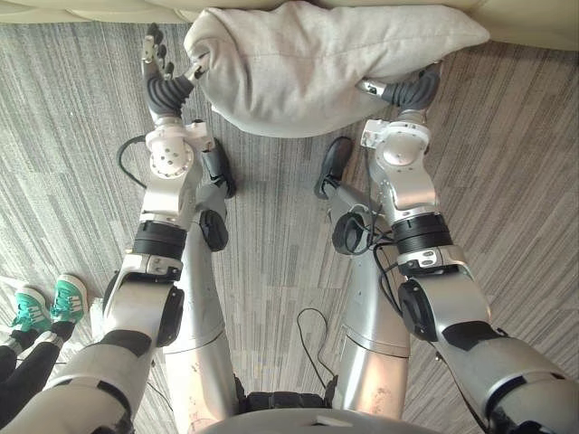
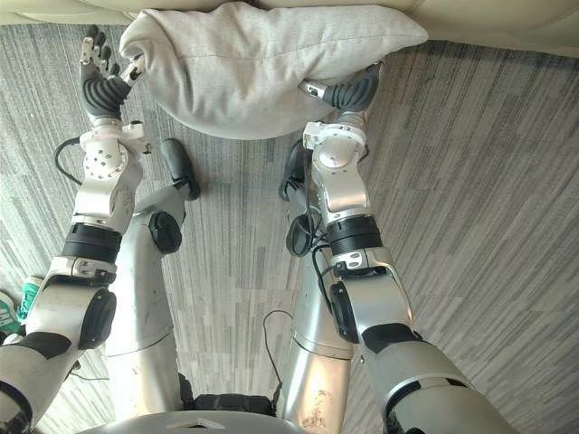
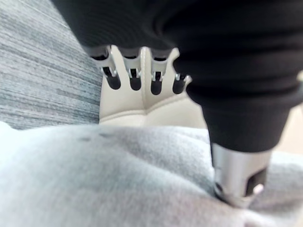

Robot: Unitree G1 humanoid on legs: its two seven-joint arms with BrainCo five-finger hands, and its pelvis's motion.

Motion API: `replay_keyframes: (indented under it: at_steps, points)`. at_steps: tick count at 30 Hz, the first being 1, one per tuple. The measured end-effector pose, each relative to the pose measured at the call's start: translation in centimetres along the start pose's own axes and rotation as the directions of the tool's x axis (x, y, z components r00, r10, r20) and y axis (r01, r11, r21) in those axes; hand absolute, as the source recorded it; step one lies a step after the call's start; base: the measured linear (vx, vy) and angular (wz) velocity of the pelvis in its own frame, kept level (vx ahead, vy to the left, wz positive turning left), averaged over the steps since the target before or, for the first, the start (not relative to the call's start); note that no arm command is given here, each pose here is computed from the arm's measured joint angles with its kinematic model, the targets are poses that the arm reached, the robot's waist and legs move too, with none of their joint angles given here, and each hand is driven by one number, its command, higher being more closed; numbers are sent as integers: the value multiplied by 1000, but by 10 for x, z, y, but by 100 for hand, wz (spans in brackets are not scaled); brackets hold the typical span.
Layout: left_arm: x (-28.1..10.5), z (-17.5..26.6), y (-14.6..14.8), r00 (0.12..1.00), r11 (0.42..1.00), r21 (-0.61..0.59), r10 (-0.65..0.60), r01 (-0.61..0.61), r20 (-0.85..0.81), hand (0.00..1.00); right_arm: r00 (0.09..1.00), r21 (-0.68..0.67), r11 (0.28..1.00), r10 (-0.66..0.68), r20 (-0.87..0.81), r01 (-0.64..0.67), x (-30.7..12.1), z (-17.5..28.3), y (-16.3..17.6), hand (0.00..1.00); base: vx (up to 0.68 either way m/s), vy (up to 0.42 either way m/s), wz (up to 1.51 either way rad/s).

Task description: Pick up cushions and gather them together orderly.

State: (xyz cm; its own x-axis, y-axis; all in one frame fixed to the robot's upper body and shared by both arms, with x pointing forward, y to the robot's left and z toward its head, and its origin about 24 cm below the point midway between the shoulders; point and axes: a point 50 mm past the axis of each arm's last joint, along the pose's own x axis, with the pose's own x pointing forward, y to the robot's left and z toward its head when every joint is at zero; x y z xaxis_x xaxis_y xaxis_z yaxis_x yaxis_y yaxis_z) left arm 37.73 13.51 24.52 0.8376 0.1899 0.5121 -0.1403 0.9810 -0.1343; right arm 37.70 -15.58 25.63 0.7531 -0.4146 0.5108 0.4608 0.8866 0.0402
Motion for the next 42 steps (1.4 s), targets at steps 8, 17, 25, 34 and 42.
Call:
replay_keyframes:
  at_steps: [8,17,25,34,42]
  points:
    - [-2,11,-16,997,997,51,-52,49,55,100,999,17,1000,-4,44,3,-1,13,0,100,-39,-35,3]
    - [-6,-2,-5,1000,998,69,-15,15,-1,100,999,64,998,6,50,-9,-15,13,0,100,-14,-25,-4]
    - [-19,0,2,1000,1000,12,2,-2,13,100,1000,134,991,24,14,-25,-36,5,2,100,4,-42,-3]
    - [-81,-30,5,994,988,-136,60,-72,-93,100,997,197,980,51,-51,-40,-92,-30,-16,100,27,-37,1]
    - [-164,-59,31,966,990,-116,48,-80,-254,100,916,210,970,190,-354,-120,-196,-93,-58,100,125,23,2]
